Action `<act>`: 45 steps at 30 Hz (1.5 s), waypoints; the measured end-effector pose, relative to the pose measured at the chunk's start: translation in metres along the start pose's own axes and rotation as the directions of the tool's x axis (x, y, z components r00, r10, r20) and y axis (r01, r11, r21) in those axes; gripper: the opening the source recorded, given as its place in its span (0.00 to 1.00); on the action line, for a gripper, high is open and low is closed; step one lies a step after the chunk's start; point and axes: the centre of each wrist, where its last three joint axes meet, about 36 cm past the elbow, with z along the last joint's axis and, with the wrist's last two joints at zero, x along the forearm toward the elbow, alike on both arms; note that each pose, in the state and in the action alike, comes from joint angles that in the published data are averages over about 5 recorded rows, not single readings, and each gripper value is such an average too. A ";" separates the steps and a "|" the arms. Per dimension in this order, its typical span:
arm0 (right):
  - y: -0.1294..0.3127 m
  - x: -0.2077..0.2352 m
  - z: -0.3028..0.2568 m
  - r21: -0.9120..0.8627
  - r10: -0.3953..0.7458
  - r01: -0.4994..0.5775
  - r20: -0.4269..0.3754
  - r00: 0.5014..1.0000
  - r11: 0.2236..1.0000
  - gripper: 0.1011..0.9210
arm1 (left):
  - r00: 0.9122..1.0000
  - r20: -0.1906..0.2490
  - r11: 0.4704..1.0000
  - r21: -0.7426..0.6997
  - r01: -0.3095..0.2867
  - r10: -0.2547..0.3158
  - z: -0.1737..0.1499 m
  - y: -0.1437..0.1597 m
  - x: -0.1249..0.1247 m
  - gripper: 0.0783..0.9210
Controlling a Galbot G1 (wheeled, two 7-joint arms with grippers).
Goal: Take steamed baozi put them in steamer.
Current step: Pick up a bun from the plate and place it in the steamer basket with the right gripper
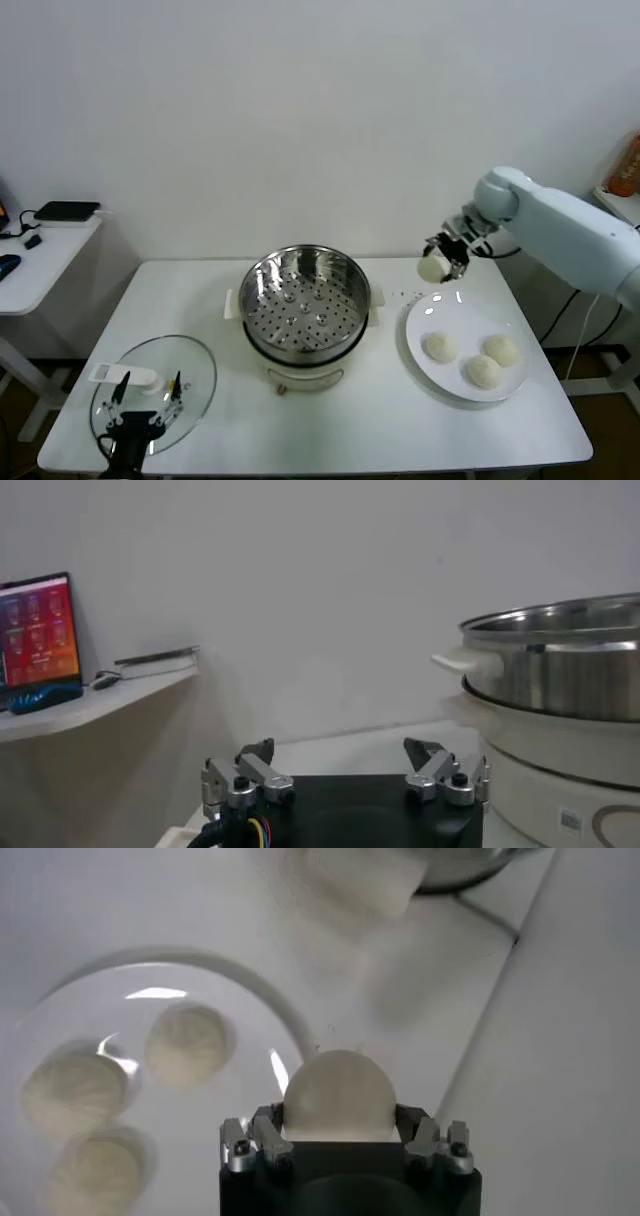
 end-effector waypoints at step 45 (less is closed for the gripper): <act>-0.132 -0.099 -0.220 0.676 -0.044 0.063 -0.045 0.998 0.734 0.76 | 1.000 -0.017 0.999 -0.035 -0.003 0.003 0.004 0.009 0.004 0.88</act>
